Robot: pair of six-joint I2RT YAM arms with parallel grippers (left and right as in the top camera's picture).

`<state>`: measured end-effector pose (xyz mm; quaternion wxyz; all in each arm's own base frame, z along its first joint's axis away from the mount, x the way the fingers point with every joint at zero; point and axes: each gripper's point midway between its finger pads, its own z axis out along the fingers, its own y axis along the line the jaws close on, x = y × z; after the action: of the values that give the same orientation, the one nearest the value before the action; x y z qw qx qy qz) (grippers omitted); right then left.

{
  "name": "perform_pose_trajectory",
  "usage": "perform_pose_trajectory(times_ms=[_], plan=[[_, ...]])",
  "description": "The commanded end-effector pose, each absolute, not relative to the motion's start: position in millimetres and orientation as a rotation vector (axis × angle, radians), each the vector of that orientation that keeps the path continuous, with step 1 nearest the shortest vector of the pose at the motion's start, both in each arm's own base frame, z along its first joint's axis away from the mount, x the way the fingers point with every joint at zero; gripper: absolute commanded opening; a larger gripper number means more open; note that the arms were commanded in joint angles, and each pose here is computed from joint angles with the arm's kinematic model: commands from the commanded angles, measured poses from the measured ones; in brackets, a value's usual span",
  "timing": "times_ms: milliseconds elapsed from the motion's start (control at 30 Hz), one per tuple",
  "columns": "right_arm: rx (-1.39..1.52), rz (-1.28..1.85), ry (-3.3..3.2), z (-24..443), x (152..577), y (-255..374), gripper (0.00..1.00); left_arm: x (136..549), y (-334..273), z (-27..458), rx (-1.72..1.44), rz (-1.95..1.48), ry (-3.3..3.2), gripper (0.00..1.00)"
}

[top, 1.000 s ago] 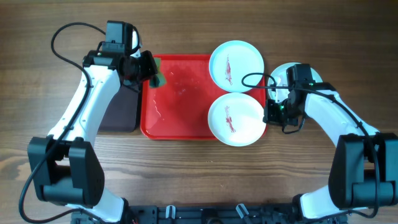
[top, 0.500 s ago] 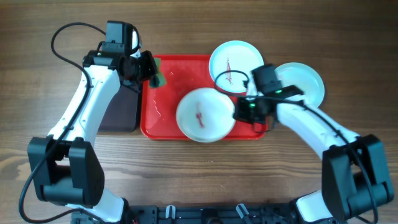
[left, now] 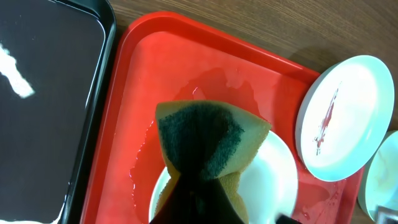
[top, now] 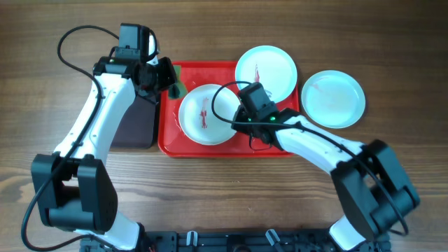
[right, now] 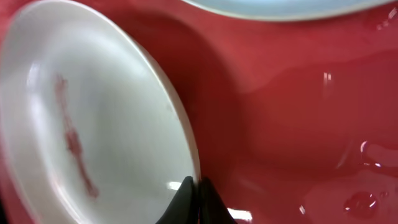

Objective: Clean dirty plates on tray and stack at the side

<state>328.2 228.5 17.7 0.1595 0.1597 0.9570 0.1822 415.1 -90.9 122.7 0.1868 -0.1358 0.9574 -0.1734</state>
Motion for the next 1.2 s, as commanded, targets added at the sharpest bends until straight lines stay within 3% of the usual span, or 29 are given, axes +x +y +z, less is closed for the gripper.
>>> perform_pose_trajectory(times_ms=[0, 133, 767, 967, 1167], plan=[[0.476, 0.504, 2.708, 15.4, 337.4, 229.1, 0.19, 414.3, -89.7, 117.1, -0.395, -0.475, 2.706, 0.04], [0.312, 0.565, 2.702, 21.1, 340.8, 240.3, 0.29, 414.3, -89.7, 117.1, -0.396, -0.475, 2.706, 0.04], [0.034, 0.718, 2.756, -8.8, 360.2, 242.7, 0.26, 411.3, -105.9, 117.5, -0.342, -0.486, 2.714, 0.04], [0.110, 0.740, 2.749, -8.2, 363.6, 244.4, 0.04, 408.9, -107.1, 116.4, -0.339, -0.484, 2.724, 0.04], [0.173, 0.752, 2.763, -8.9, 362.0, 244.1, 0.04, 397.2, -104.5, 97.0, -0.354, -0.467, 2.771, 0.04]])
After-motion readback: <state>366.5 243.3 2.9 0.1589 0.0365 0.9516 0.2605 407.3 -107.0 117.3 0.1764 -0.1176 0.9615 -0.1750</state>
